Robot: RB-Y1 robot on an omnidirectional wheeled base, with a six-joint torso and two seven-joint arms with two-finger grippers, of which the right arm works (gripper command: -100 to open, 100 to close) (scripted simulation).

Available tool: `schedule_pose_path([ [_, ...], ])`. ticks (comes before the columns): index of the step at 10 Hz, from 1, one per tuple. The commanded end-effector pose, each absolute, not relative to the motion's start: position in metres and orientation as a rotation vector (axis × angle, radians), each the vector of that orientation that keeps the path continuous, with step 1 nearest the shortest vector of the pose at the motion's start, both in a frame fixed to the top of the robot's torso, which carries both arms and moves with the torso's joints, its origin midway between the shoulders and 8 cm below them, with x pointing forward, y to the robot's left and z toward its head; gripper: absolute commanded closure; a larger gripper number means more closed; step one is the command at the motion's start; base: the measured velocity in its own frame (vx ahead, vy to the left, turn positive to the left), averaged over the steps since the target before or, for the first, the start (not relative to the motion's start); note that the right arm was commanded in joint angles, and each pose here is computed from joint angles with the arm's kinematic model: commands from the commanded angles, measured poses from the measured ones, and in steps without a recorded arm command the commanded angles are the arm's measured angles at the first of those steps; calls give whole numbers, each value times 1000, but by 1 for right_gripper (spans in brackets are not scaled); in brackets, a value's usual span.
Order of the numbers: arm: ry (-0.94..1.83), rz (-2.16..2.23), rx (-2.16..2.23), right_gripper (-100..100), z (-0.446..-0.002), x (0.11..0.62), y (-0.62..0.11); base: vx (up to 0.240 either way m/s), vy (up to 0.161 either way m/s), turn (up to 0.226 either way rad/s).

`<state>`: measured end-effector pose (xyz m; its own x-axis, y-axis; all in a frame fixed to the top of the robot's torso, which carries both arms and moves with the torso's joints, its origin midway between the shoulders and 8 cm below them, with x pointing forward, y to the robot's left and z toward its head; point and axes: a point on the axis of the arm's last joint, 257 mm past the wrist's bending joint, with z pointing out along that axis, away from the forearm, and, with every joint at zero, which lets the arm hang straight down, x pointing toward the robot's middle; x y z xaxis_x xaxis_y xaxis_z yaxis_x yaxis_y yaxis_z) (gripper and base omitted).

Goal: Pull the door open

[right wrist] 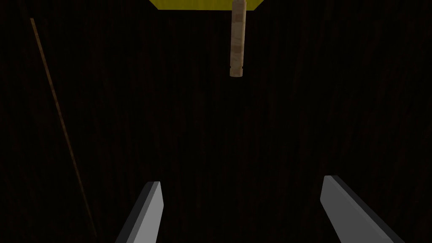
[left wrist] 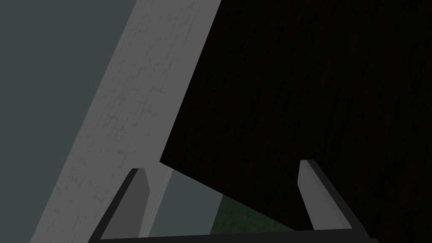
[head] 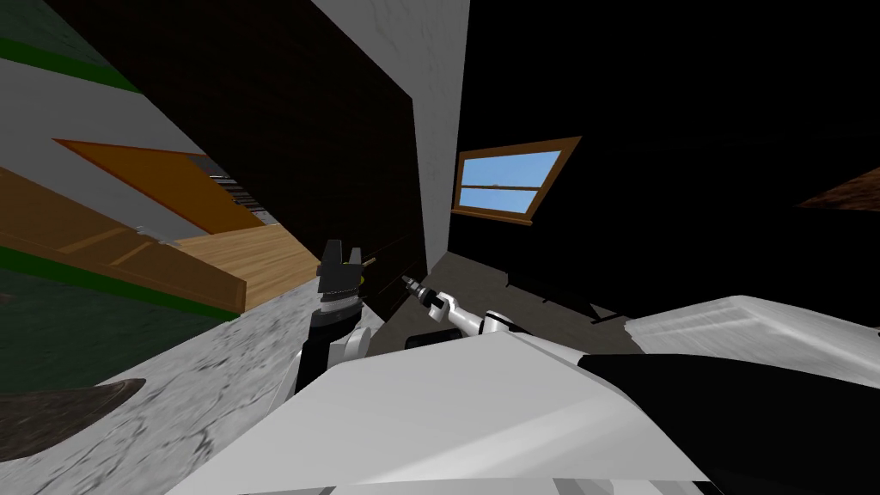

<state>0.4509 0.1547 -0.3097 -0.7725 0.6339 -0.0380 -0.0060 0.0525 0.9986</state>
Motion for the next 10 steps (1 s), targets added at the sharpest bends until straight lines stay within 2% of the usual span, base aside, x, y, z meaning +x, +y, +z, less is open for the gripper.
schedule_pose_path([
  [1,1857,1779,629,-100,-307,448,159,47,48,185],
  [10,1857,1779,629,-100,-307,448,159,-1,-1,-4],
])
